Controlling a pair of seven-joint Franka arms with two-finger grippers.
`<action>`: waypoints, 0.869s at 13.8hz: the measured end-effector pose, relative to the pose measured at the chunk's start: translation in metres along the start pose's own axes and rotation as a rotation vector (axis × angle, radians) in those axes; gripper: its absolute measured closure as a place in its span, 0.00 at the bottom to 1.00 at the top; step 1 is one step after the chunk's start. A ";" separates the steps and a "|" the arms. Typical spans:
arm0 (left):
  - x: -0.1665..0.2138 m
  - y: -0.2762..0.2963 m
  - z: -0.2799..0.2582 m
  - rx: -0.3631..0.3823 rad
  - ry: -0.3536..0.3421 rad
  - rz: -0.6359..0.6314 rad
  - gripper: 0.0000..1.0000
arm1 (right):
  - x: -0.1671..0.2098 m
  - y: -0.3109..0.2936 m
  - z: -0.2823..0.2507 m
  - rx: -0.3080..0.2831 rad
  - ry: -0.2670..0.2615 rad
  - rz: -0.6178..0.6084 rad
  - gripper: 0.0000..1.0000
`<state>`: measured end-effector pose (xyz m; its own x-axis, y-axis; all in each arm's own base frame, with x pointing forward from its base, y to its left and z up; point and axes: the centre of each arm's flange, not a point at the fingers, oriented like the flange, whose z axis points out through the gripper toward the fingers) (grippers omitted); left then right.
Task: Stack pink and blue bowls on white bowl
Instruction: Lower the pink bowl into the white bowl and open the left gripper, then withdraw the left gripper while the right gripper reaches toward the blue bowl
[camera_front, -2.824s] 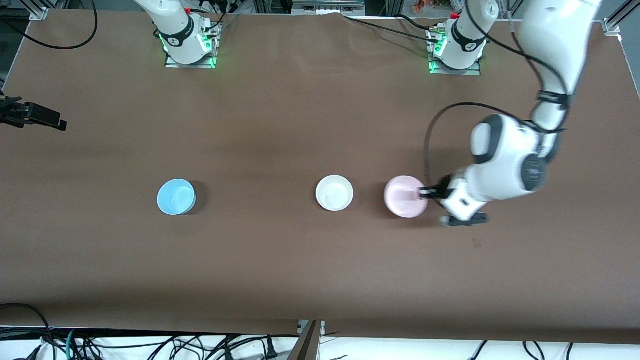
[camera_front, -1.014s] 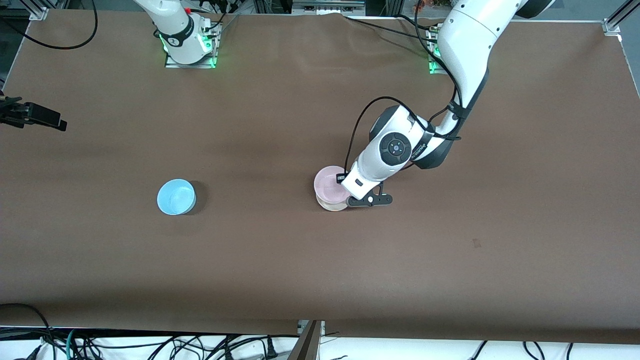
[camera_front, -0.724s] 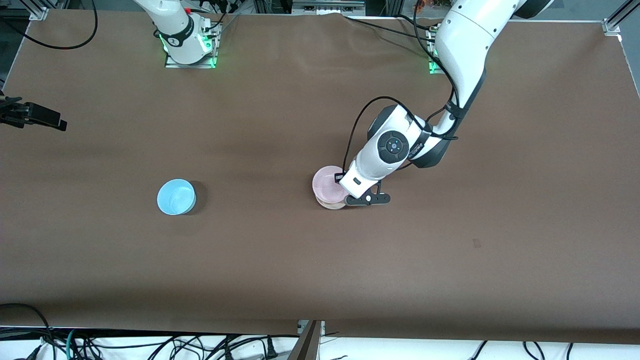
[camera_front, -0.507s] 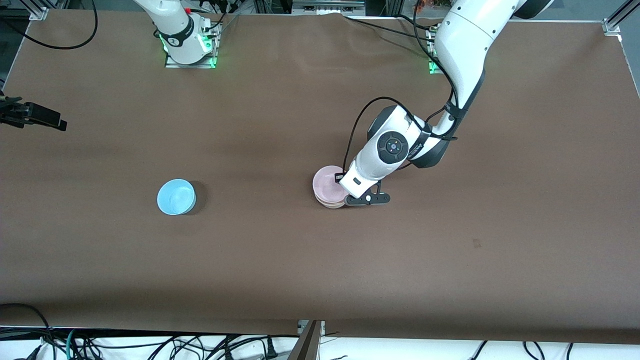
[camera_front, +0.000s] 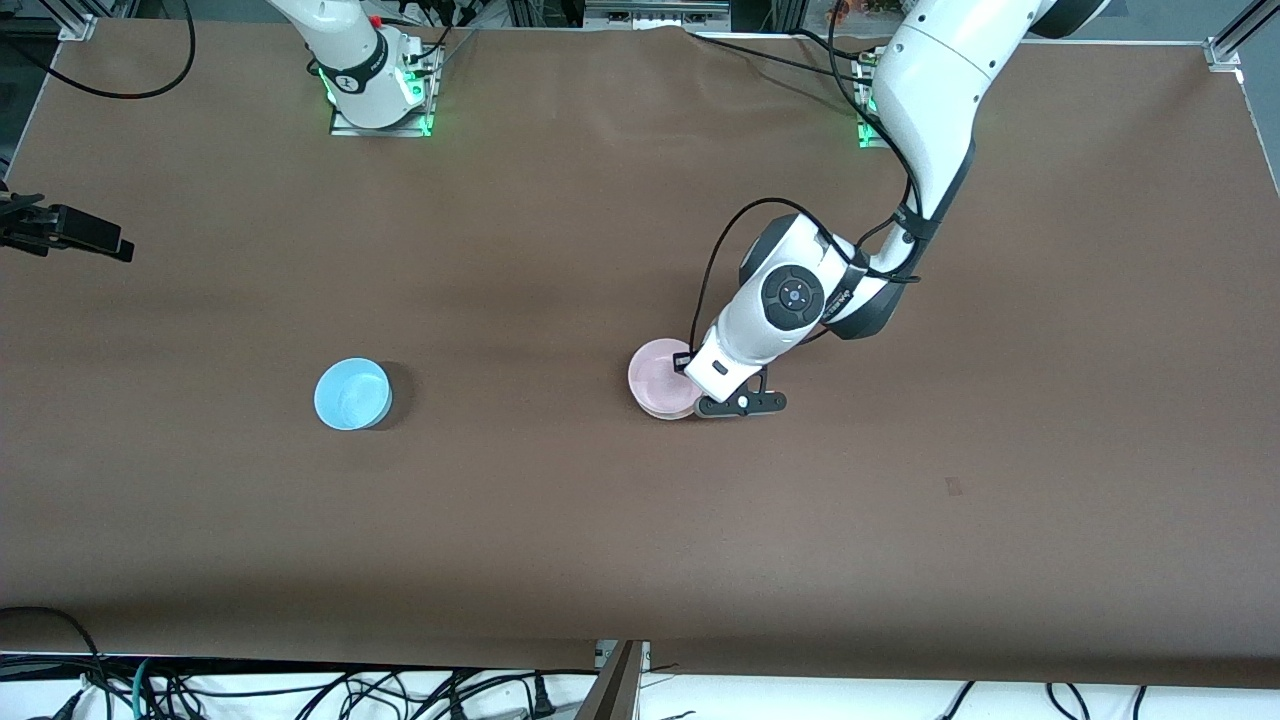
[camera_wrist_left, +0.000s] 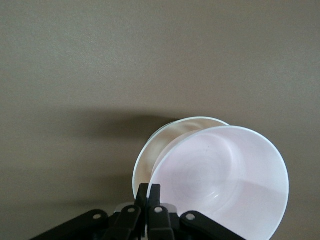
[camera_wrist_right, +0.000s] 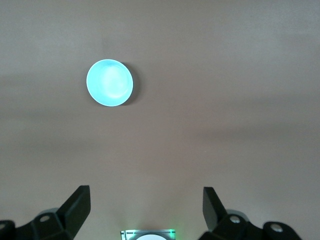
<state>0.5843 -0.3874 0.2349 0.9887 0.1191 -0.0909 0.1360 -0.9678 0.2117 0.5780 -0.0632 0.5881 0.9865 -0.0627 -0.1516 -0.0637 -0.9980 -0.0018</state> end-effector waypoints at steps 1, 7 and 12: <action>0.001 -0.001 0.000 0.001 0.001 -0.001 0.97 | 0.000 0.000 0.000 0.000 0.000 0.000 0.00; 0.005 -0.006 0.000 0.005 0.005 -0.009 0.97 | 0.000 0.000 0.000 0.000 -0.001 0.000 0.00; 0.005 -0.008 0.004 0.009 -0.001 -0.011 0.89 | 0.000 0.000 0.000 0.000 -0.001 0.000 0.00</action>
<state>0.5877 -0.3802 0.2285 0.9871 0.1296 -0.0944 0.1464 -0.9684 0.2018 0.5779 -0.0632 0.5879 0.9863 -0.0627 -0.1524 -0.0637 -0.9980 -0.0018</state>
